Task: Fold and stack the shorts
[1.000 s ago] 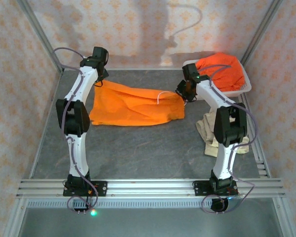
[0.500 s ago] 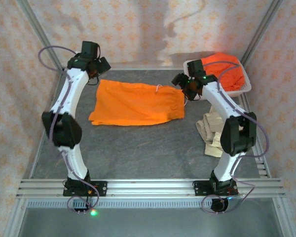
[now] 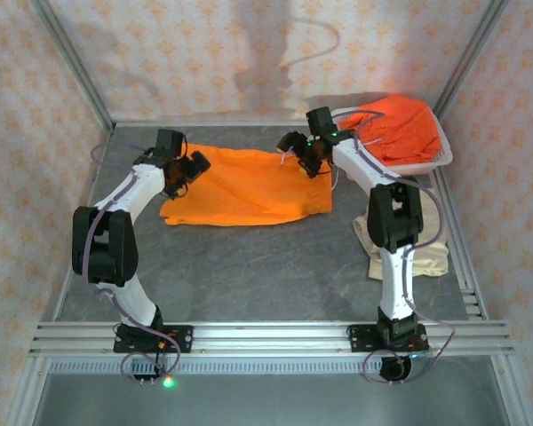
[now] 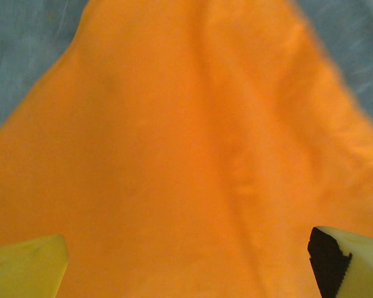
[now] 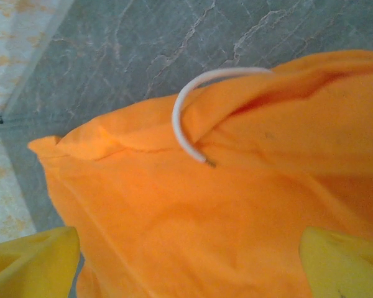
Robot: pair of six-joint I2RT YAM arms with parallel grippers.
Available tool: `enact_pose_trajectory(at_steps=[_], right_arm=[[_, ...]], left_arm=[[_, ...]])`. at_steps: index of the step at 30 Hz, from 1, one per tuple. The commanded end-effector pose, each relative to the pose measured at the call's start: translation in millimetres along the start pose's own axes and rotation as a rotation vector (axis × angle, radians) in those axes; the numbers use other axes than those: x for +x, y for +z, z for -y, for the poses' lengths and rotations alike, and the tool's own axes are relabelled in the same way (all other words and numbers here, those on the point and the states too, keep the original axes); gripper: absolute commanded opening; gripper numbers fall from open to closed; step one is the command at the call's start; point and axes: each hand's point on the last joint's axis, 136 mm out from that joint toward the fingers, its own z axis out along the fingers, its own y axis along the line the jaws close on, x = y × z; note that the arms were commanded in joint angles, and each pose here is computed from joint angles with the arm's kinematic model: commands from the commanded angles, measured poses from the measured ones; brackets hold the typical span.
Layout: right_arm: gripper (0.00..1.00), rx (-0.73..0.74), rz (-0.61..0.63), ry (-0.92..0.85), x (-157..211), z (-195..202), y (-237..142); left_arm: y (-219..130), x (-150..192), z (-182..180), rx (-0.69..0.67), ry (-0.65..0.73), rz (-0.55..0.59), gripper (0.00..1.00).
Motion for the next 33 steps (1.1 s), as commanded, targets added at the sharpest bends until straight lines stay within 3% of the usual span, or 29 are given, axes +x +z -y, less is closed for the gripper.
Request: enact_pose_trajectory(at_steps=[1,9,19,26,33], right_arm=[[0.91,0.002,-0.012,0.049,-13.0,3.3,10.5],[0.90,0.061,-0.024,0.137,-26.1,39.9,41.6],[0.91,0.117,-0.063,0.187,-13.6,64.9,51.7],[0.92,0.070,-0.116,0.135,33.5,52.6,29.4],[0.93,-0.019,-0.083,0.100,56.7,30.6,-17.2]], left_arm=[[11.2,10.3,3.5,0.058,-0.022,-0.001,1.00],[35.6,49.6,-61.6,-0.076,-0.022,-0.020,1.00],[32.9,93.4,-125.2,-0.170,-0.062,-0.022,1.00],[8.1,116.0,-158.9,-0.205,-0.089,0.004,1.00],[-43.8,99.1,-145.8,-0.144,-0.082,0.105,1.00]])
